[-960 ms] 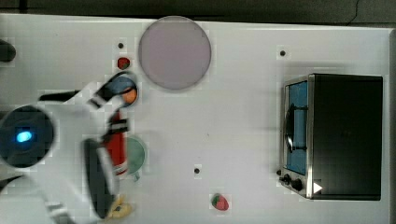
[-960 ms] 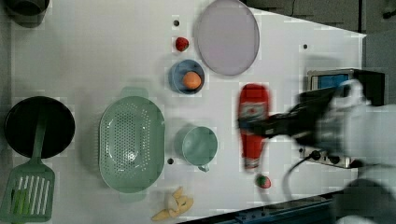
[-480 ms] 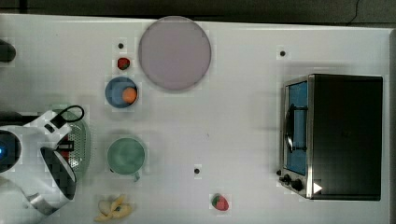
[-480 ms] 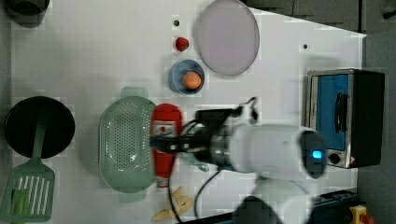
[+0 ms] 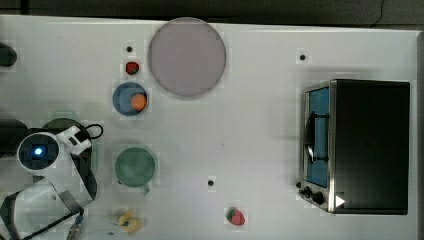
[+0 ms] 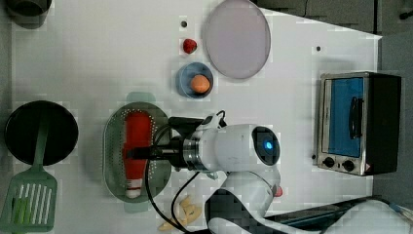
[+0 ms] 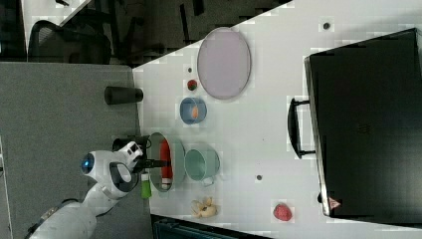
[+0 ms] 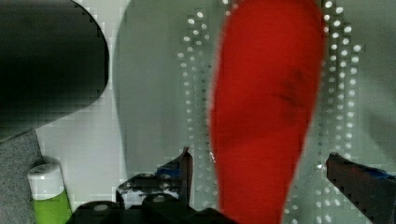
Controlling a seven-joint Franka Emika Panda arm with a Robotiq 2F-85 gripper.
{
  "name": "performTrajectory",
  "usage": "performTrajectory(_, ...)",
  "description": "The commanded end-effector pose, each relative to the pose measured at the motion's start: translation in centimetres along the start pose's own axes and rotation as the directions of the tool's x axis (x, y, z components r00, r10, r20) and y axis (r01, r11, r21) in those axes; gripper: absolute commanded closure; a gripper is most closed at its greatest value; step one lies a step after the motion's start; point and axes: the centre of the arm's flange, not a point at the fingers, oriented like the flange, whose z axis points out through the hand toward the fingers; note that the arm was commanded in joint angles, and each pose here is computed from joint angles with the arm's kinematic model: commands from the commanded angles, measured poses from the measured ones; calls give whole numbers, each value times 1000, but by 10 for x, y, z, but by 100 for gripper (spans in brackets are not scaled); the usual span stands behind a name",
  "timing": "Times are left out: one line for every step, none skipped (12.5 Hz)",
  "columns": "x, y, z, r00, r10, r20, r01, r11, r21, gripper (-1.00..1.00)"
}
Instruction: Pick Ketchup from the table and place it in strainer.
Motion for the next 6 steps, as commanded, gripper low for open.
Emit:
performTrajectory(18,-34,-72,983,121,-136,-110,990,84,-100)
performTrajectory(15,-40,-94,975,161,-153,-149,985,84,-100)
performTrajectory(11,-45,-119,969,182,-165,-174,983,66,-100)
performTrajectory(7,-45,-145,966,191,-174,-188,982,30,-100)
performTrajectory(5,-41,-174,964,195,-180,-200,980,-14,-100)
performTrajectory(3,-33,-204,961,209,-183,-223,973,-62,-100)
